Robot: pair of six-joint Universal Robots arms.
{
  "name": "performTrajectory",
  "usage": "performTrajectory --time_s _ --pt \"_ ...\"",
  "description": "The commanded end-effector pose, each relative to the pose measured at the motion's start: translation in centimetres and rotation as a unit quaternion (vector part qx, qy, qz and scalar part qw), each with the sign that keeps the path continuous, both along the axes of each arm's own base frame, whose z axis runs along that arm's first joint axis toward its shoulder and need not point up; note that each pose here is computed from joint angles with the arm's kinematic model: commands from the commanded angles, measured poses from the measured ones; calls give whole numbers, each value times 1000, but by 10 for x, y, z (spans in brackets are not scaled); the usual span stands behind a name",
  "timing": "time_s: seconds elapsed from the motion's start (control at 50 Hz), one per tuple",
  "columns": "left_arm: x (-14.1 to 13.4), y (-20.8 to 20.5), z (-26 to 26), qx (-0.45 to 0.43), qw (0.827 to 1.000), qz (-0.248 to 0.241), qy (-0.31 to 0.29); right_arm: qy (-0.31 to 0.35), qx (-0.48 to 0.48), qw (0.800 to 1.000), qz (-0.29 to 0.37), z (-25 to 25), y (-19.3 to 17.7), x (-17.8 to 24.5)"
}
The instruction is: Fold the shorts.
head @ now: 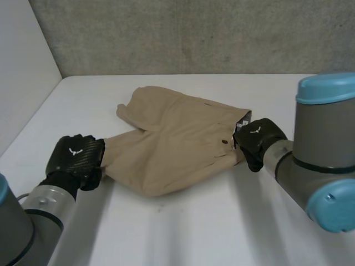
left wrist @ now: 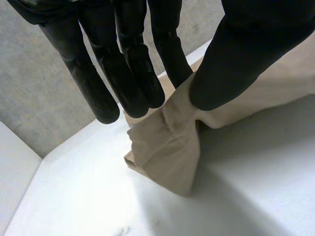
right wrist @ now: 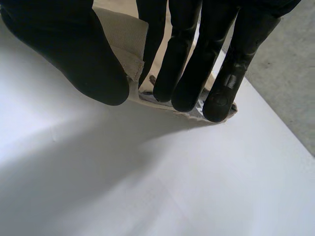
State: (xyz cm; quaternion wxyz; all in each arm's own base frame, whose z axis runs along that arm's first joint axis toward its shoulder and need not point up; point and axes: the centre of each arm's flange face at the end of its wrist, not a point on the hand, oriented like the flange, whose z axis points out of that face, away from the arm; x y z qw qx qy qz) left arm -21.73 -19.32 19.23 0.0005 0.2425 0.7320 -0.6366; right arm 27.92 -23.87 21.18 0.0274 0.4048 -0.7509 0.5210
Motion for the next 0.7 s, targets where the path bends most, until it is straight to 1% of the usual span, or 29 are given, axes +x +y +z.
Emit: performTrajectory --time_s 0.02,0.08,0.1,0.12,0.14,0.18,0.2,0.22,0.26,0.3,0.36,0.4,0.44,0.46,0.54,0.58,0.6,0.66,0.68,0.7 --pt "8 20 26 2 1000 -3 -3 17 -4 1000 10 12 23 -13" --pt "13 32 38 5 1000 -7 -11 56 -13 998 28 18 39 -24" --pt "13 32 38 5 1000 -7 -11 83 -16 996 39 20 49 -29" --pt "16 38 44 6 1000 -9 -23 83 -16 996 39 20 49 -29" --pt "20 55 55 8 999 -21 -50 120 -11 991 54 23 64 -39" --pt "23 67 62 10 997 -33 -69 147 -2 987 66 26 78 -48" --pt "24 74 66 10 996 -42 -76 169 9 983 74 29 91 -58" --pt "24 88 76 7 994 -64 -85 177 12 981 74 32 96 -63" --pt "25 101 84 2 993 -86 -84 180 7 981 77 42 105 -71" --pt "26 115 93 -2 990 -115 -77 170 -15 983 71 56 110 -77" --pt "24 119 97 -13 988 -136 -70 151 -30 984 85 61 112 -77" --pt "20 114 98 -26 987 -145 -62 143 -26 985 94 60 111 -75" --pt "18 103 96 -30 988 -139 -60 138 -10 986 97 54 108 -75" --pt "14 88 93 -35 989 -132 -59 142 1 985 96 48 104 -75" --pt "0 50 81 -47 989 -128 -56 148 50 984 84 21 76 -72" --pt "-7 34 77 -57 989 -127 -53 150 52 984 80 12 67 -70" --pt "-14 17 72 -65 988 -126 -52 152 46 985 74 7 59 -68" --pt "-27 -8 65 -81 987 -130 -53 154 29 986 58 4 46 -67" --pt "-37 -25 60 -93 985 -132 -59 152 16 987 44 3 38 -66" --pt "-44 -33 58 -100 984 -136 -62 148 9 988 36 3 33 -66"
